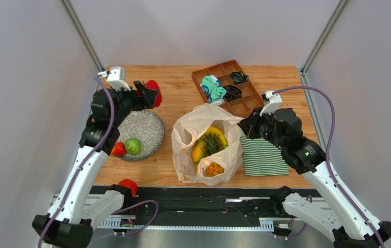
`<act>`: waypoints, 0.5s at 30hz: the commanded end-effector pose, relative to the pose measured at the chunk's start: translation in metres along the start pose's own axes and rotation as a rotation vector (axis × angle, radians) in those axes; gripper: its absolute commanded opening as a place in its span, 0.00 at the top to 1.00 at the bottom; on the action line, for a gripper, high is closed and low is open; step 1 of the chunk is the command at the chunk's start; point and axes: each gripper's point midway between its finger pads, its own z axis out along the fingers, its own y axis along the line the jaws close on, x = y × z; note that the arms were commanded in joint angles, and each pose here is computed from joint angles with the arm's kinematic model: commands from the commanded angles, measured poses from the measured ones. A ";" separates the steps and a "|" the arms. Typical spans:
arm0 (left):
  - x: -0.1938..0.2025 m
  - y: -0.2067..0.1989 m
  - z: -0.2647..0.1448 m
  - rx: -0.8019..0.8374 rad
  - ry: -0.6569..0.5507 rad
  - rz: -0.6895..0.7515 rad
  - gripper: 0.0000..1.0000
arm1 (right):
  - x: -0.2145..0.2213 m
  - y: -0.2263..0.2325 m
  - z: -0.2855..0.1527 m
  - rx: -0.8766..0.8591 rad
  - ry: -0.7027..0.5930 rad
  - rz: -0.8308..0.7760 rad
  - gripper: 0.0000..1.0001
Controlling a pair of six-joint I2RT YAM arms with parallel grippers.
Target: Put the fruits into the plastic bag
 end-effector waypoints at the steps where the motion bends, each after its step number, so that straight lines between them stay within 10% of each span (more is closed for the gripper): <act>1: -0.001 -0.122 -0.035 0.455 -0.052 0.177 0.50 | -0.016 0.004 -0.003 -0.003 -0.043 0.003 1.00; 15: 0.103 -0.259 -0.093 0.944 0.176 0.388 0.49 | -0.013 0.004 -0.001 0.003 -0.029 0.021 1.00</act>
